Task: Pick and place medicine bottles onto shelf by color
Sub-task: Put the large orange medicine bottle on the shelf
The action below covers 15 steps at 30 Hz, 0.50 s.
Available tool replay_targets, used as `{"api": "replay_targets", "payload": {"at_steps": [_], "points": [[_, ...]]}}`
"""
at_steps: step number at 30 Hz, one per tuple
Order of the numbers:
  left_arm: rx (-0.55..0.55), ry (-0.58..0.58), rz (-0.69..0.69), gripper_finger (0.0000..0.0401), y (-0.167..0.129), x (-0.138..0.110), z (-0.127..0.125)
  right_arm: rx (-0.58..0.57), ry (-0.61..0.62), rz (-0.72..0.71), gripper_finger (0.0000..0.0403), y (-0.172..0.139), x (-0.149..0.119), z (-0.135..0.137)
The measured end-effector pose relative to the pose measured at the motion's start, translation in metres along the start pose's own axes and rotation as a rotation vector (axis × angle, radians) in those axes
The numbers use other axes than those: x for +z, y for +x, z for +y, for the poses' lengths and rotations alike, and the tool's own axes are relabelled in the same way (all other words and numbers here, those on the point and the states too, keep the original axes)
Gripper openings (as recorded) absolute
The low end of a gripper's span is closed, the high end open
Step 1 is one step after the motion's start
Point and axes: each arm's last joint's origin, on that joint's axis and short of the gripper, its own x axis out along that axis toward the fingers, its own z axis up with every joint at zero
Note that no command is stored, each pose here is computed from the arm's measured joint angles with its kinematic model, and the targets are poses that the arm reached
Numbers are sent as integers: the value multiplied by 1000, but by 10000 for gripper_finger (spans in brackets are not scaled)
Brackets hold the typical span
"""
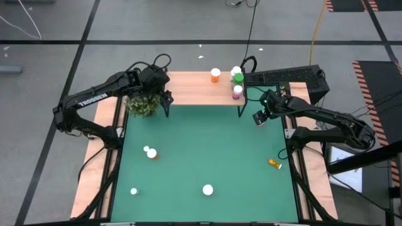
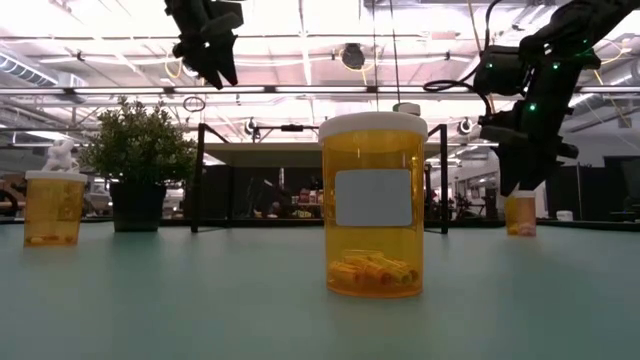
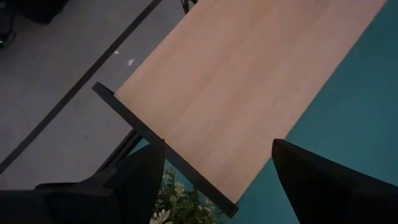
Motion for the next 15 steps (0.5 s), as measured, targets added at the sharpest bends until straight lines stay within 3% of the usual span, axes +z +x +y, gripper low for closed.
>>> {"api": "replay_targets", "payload": {"at_steps": [15], "points": [[0, -58, 0, 296, 0, 0, 0, 22, 1, 25, 240, 1, -1, 0]]}}
